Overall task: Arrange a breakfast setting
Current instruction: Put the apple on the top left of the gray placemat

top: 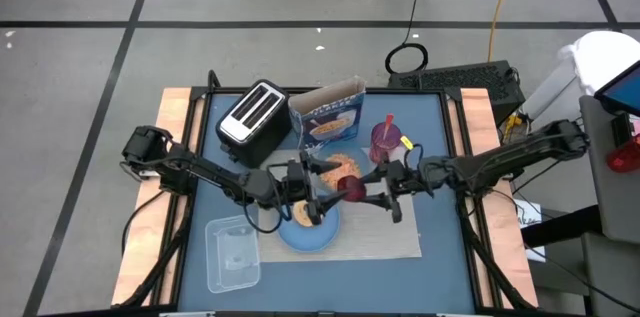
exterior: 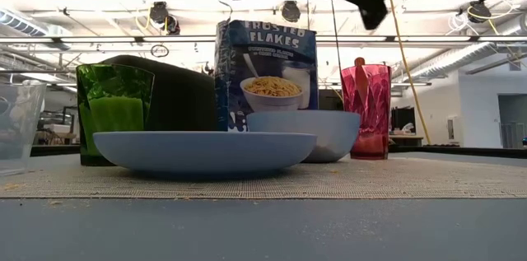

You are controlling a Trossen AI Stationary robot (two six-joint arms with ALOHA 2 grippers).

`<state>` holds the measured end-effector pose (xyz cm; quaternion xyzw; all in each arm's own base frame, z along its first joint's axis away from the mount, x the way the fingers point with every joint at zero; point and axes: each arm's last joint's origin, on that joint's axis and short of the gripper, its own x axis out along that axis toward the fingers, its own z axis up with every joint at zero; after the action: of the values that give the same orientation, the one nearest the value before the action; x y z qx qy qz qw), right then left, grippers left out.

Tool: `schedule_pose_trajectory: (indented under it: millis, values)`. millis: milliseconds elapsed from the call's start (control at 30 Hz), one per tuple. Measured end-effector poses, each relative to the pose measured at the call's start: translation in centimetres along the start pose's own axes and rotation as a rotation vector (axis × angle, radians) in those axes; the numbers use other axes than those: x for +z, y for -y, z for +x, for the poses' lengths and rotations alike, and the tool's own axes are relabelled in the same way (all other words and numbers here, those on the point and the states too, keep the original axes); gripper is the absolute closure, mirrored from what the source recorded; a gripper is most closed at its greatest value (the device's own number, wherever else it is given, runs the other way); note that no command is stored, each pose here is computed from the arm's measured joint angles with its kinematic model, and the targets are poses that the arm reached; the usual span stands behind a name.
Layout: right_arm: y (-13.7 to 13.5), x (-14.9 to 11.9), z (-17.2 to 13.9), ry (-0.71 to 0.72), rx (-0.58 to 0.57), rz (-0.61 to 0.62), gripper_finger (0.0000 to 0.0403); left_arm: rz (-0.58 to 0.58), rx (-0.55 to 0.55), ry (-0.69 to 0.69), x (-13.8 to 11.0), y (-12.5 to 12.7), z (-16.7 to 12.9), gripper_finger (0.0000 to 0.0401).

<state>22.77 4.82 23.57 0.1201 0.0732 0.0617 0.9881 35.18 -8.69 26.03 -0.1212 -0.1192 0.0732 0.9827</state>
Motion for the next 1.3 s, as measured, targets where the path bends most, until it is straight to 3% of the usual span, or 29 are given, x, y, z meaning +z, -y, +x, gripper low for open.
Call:
schedule_pose_trajectory:
  millis: [367, 533, 733, 967, 1300]
  values:
    - [0.3, -0.9, -2.1, -0.206, -0.021, 0.049, 0.0192, -0.046, 0.008, -0.037, -0.4, -0.1, 0.0, 0.0013]
    - [0.2, -1.5, -1.7, -0.263, 0.048, 0.059, 0.019, -0.096, 0.051, -0.21, -2.2, -0.4, -0.3, 0.0013]
    - [0.3, -2.3, -1.0, -0.306, 0.051, 0.037, 0.0189, -0.134, 0.016, -0.381, -3.7, -0.2, -0.9, 0.0013]
    - [0.3, -2.9, 0.1, -0.298, 0.055, 0.031, 0.0189, -0.132, -0.008, -0.402, -3.9, 0.2, -1.1, 0.0013]
    - [-0.1, -2.1, 1.3, -0.149, 0.151, 0.009, 0.0188, -0.133, -0.012, -0.412, -4.0, 0.2, -1.2, 0.0013]
